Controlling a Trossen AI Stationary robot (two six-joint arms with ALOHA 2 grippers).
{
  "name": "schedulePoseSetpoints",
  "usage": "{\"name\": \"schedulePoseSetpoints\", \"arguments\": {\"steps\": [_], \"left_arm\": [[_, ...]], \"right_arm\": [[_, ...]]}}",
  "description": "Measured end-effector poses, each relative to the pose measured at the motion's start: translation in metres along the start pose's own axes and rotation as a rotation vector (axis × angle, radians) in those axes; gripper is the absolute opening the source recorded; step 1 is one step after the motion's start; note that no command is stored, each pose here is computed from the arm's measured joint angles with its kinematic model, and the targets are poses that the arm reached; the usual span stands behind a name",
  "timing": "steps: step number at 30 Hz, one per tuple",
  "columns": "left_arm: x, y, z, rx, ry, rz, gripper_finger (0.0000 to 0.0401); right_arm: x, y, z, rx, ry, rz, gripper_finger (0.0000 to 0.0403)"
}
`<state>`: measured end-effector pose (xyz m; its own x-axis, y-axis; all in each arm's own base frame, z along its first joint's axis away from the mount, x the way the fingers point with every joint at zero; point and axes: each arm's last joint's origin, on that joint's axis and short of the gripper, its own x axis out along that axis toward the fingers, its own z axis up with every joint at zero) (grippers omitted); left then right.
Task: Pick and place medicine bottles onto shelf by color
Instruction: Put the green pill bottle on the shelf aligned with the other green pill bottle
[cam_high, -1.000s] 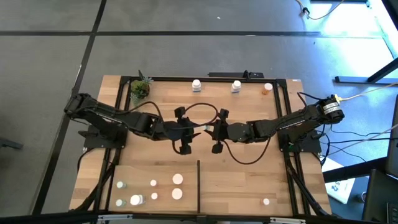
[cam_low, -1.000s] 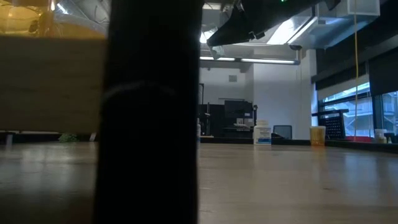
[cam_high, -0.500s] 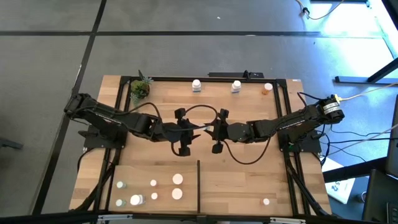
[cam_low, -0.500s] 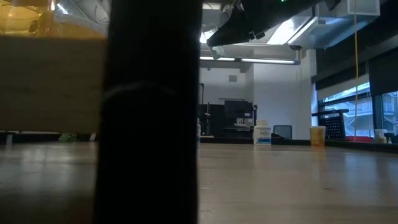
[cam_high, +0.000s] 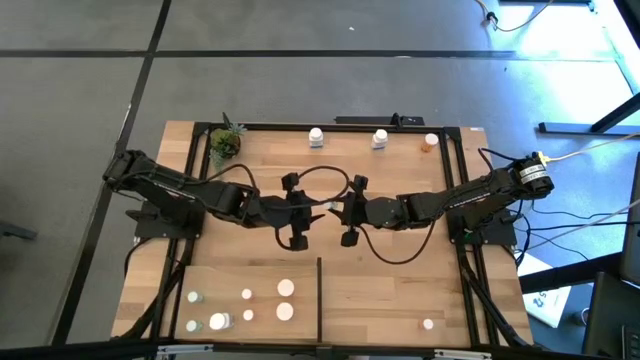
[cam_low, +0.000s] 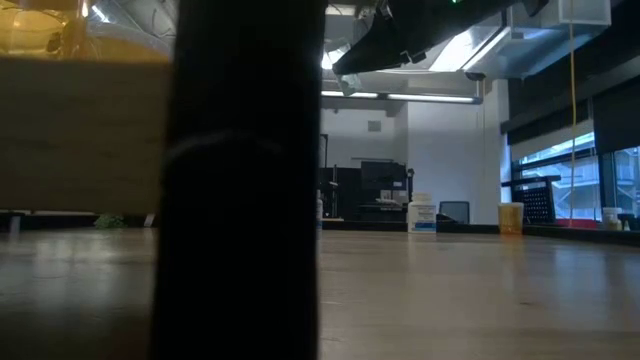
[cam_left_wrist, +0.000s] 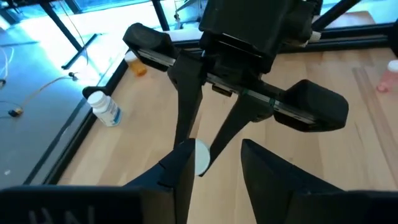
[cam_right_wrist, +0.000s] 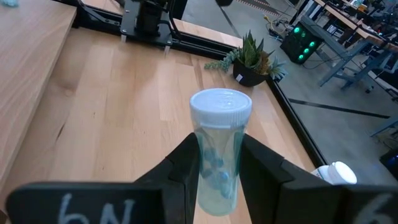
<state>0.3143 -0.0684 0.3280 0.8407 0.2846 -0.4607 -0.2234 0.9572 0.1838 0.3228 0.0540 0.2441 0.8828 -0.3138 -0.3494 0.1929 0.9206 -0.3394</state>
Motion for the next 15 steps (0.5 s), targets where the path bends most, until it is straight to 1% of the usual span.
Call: {"name": "schedulePoseSetpoints", "arguments": {"steps": [4,6,8,15], "left_arm": [[0.0000,0.0000,-0.0001,0.027,0.001,0.000,0.0112],[0.0000,-0.0005,-0.0003,0.044,0.003,-0.019,0.0113],[0.0000,-0.0012,-0.0003,0.066,0.004,-0.043,0.0117],[0.0000,-0.0013,-0.0004,0.067,0.005,-0.045,0.0144]], "right_arm": [[0.0000,0.0000,0.0000,0.000,0.000,0.000,0.0097],[0.0000,0.0000,0.0000,0.000,0.000,0.000,0.0097],[0.0000,0.0000,-0.0001,0.000,0.000,0.000,0.0097],[0.0000,0.0000,-0.0001,-0.002,0.000,0.000,0.0097]]}}
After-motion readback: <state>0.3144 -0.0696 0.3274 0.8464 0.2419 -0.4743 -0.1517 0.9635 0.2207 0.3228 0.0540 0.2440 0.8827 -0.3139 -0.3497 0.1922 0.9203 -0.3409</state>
